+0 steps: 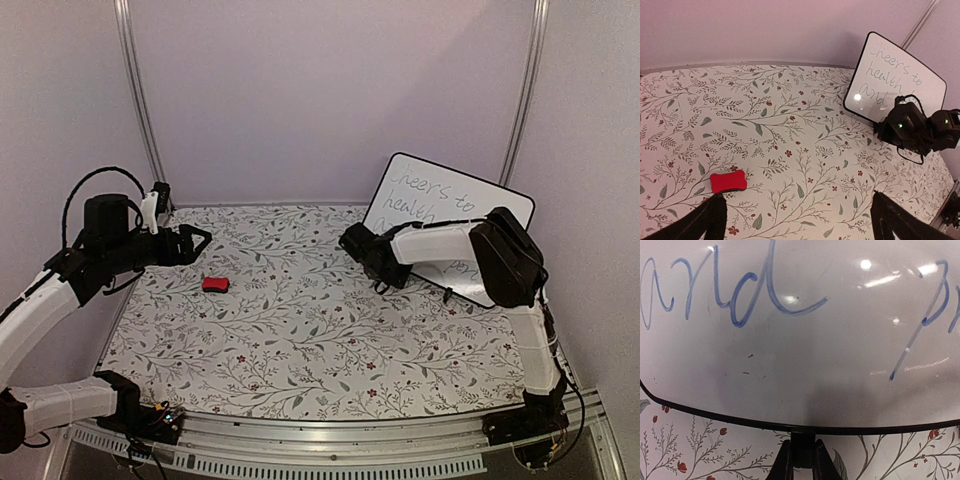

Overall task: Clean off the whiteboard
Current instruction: Move the whiteboard to the center of the board.

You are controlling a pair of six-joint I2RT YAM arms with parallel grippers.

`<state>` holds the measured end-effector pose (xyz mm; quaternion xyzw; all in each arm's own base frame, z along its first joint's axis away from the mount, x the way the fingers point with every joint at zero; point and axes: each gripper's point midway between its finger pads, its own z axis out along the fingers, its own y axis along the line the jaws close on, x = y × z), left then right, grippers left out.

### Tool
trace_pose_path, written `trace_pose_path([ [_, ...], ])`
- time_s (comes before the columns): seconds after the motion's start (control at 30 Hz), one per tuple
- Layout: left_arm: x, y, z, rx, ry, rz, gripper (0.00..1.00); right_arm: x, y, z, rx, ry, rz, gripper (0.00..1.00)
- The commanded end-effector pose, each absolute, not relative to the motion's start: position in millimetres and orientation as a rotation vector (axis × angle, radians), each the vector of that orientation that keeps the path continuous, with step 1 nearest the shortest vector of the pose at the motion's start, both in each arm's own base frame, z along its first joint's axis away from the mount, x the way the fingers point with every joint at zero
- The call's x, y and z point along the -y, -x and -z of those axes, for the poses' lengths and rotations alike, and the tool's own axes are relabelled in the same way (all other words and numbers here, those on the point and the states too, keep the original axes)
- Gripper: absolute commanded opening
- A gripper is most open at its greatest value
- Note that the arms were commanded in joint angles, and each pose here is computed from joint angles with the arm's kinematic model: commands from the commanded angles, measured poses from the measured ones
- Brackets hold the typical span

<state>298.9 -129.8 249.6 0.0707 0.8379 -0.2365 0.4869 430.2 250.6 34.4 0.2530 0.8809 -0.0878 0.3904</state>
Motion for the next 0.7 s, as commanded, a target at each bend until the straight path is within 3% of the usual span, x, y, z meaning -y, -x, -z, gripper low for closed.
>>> trace_pose_path([
  [0.0,131,-298,-257,-2.013,-0.183,0.574,1.00,-277,-428,-27,-2.268,-0.580,0.181,0.06],
  [0.67,131,-298,-257,-2.012,-0.182,0.571,1.00,-339,-410,-28,-2.285,-0.413,0.089,0.07],
])
